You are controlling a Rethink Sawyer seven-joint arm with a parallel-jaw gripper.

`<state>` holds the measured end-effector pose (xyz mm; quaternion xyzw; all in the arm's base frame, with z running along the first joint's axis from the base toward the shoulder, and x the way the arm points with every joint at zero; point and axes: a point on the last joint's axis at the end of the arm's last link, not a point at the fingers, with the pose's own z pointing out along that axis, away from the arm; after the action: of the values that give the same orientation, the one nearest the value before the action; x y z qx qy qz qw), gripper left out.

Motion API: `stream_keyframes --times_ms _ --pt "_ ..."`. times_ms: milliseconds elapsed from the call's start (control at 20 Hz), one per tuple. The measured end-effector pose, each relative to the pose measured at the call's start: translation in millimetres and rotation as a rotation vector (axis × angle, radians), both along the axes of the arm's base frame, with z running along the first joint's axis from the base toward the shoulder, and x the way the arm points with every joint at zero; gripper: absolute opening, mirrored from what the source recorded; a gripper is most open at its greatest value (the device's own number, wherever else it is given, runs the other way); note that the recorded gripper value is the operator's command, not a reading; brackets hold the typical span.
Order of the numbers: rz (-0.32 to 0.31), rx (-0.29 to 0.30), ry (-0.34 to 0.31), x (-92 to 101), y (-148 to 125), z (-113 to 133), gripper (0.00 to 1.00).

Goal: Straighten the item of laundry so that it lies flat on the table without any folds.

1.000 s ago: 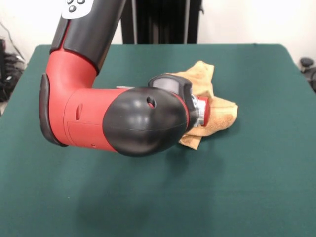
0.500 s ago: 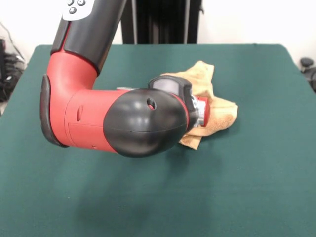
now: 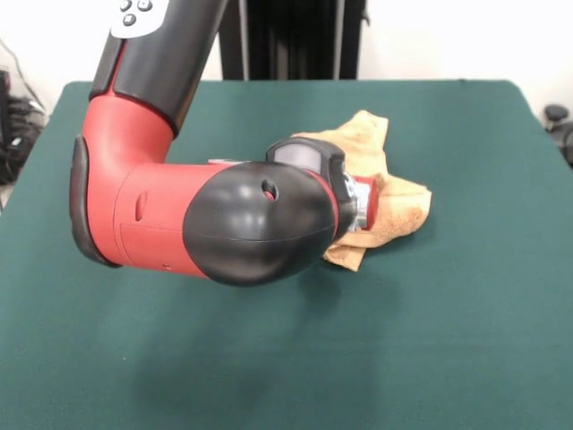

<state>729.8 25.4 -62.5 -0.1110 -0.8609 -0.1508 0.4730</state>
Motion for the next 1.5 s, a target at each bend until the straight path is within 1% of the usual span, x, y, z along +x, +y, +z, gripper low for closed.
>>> stream_keyframes --times_ms 450,500,650,750,900,950,1000,1150,1300,1500 --pt "-0.003 -0.003 0.008 -1.5 -4 -1 0.0" --pt "0.002 -0.024 0.008 -1.2 -10 0 0.0" --pt "0.008 -0.053 0.012 -0.9 -21 3 0.0" --pt "0.014 -0.084 0.026 -0.9 -34 8 0.0" --pt "0.023 -0.135 0.067 -1.4 -60 20 0.0" --pt "0.023 -0.154 0.086 -1.2 -72 27 0.0" --pt "0.02 -0.184 0.119 -0.7 -94 40 0.0" --pt "0.016 -0.222 0.151 0.2 -118 55 0.0" --pt "0.009 -0.251 0.168 1.9 -136 68 0.0" --pt "0.003 -0.276 0.163 6.5 -151 81 0.0"
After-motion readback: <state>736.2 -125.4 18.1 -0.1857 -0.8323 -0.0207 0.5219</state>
